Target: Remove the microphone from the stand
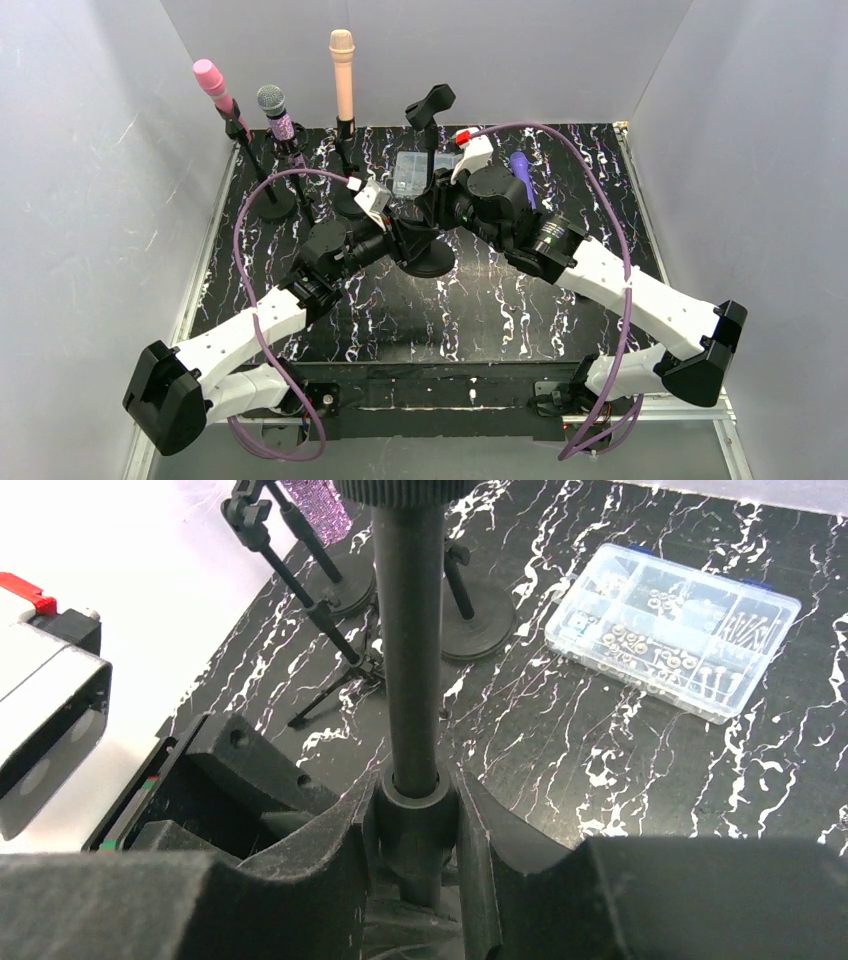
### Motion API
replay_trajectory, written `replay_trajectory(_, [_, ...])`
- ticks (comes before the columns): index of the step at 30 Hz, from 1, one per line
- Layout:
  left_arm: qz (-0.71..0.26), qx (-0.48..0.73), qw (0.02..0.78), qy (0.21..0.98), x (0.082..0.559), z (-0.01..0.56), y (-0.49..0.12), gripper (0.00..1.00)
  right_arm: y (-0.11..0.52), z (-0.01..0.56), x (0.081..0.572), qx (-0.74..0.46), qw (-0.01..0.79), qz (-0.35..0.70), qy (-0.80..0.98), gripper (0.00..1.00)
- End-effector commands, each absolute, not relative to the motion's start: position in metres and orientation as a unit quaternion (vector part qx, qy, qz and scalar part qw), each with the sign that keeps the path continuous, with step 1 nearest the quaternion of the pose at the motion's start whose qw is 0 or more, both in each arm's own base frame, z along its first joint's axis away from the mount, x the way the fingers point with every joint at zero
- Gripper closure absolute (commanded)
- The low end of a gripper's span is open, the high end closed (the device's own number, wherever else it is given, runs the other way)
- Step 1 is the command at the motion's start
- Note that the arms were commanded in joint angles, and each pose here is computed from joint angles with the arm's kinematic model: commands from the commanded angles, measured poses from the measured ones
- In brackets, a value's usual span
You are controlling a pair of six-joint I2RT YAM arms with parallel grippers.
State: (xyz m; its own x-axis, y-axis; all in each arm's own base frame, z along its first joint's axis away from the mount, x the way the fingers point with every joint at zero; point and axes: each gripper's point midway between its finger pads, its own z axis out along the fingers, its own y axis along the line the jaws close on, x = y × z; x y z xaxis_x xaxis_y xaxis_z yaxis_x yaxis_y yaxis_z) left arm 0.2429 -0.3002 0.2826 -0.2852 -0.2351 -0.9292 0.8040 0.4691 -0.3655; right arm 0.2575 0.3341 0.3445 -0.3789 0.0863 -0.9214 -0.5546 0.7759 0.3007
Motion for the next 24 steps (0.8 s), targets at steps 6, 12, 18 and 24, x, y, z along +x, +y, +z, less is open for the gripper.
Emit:
replay_trajectory(6, [-0.471,0.193,0.583,0.633,0.246,0.3,-0.296,1.0,0.328,0.41,0.259,-0.119,0.591,0.336,0.724,0.99])
replay_trajectory(12, [-0.48,0.198,0.575,0.632,0.235,0.315,-0.293,1.0,0.329,0.419,0.25,-0.165,0.598,0.348,0.704,0.99])
replay_trajectory(18, [-0.504,0.191,0.571,0.62,0.224,0.336,-0.29,1.0,0.333,0.426,0.24,-0.217,0.58,0.4,0.675,0.99])
replay_trajectory(24, [-0.521,0.201,0.571,0.602,0.211,0.355,-0.286,1.0,0.32,0.434,0.246,-0.235,0.555,0.47,0.645,0.99])
